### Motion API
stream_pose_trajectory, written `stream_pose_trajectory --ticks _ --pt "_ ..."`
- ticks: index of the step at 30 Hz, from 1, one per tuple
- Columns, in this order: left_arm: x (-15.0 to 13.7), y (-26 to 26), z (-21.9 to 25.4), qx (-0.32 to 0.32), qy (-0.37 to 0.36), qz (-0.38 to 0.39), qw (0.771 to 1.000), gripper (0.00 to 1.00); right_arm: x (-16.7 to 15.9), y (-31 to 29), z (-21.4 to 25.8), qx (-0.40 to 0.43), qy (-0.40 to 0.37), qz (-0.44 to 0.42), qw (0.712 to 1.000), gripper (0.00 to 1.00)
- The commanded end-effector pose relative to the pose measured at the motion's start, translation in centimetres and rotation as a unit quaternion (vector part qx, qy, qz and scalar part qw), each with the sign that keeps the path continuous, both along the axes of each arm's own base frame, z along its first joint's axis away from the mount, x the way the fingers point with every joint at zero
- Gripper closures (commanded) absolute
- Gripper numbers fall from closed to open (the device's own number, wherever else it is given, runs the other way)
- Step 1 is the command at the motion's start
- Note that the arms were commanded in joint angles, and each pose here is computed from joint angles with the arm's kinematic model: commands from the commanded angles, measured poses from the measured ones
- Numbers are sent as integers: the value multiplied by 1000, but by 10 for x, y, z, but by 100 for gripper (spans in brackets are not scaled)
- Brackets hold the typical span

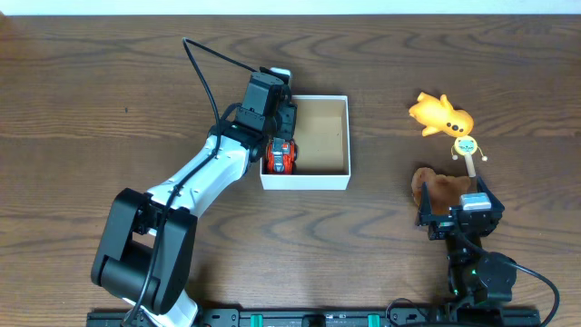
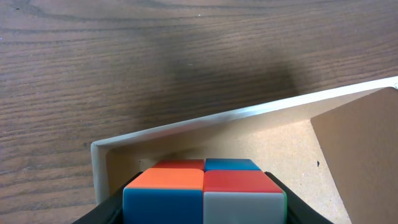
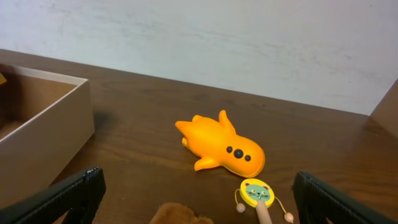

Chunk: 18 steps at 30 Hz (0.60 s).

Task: Pack container
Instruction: 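Lower the colour cube into the box beside the truck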

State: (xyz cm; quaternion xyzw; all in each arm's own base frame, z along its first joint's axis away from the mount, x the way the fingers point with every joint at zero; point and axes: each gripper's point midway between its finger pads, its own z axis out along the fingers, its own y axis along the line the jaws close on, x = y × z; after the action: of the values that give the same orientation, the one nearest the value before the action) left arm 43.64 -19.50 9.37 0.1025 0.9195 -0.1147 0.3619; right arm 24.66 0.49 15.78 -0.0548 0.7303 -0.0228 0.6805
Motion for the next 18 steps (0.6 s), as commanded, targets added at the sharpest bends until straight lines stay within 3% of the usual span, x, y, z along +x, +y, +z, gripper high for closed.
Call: stream_pose_trajectory --ticks 1,2,4,15,18 --pt "5 0 1 1 0 6 1000 51 0 1 -1 -4 0 1 1000 1" --pt "6 0 1 1 -1 6 1000 38 0 1 -1 -4 0 1 1000 1" --pt "6 0 2 0 -3 6 1000 32 0 1 -1 -4 0 1 1000 1" --pt "16 -4 14 -13 -32 6 999 31 0 1 -1 -4 0 1 1000 1" --pt "22 -7 26 -24 -56 5 998 39 0 1 -1 -4 0 1 1000 1"
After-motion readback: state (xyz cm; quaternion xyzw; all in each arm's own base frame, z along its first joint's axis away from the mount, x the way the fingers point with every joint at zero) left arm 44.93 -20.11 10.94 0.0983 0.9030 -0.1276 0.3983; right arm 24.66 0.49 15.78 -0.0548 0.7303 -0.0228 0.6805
